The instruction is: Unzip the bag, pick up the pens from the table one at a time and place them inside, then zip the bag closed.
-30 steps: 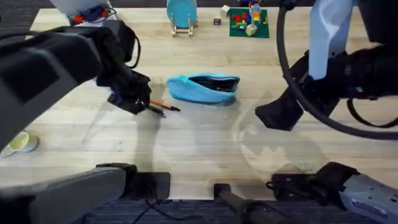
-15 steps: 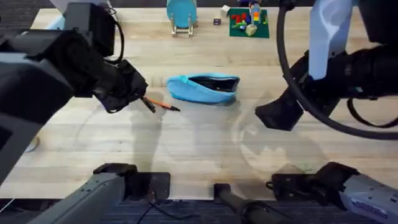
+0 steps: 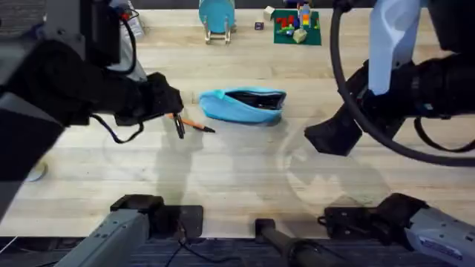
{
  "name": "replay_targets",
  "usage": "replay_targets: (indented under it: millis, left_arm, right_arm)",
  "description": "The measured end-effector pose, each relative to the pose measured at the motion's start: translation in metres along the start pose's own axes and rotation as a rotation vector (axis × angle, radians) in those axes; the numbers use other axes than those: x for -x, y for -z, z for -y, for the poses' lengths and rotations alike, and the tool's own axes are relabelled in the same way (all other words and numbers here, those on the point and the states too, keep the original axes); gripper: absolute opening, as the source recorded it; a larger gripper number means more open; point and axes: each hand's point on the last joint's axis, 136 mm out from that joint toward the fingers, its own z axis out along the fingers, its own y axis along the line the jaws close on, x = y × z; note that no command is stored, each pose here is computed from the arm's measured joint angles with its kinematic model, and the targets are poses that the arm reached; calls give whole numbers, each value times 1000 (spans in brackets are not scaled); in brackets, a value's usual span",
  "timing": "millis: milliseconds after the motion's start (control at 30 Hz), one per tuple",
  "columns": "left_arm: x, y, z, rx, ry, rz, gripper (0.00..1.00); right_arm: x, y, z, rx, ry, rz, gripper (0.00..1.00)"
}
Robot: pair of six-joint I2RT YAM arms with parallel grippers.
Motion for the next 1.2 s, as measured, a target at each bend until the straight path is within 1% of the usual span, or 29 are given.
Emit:
replay_targets:
  millis: [67,200,333,500,633,733,900,1000,1200]
  left_arm:
    - [8,11,7,-24,-47,22,41]
    - [34,40,26,-70,-146,118,41]
    - [54,68,44,-107,-230,207,41]
    - [70,96,61,-136,-336,293,41]
    - [75,110,75,-153,-435,332,41]
    - [77,109,86,-163,-506,327,41]
    - [73,91,106,-184,-642,263,41]
    - [67,79,120,-204,-751,224,41]
    - [48,63,144,-239,-1012,177,41]
  right_arm:
    - [0,0,0,0,0,0,997]
    - [0,0,0,0,0,0,996]
    - [0,0,0,0,0,0,997]
    - [0,0,0,0,0,0,997]
    - [0,0,0,0,0,0,998]
    - [0,0,0,0,0,0,998]
    - [0,0,0,0,0,0,997]
    - [0,0,0,0,0,0,998]
    - [0,0,0,0,0,0,998]
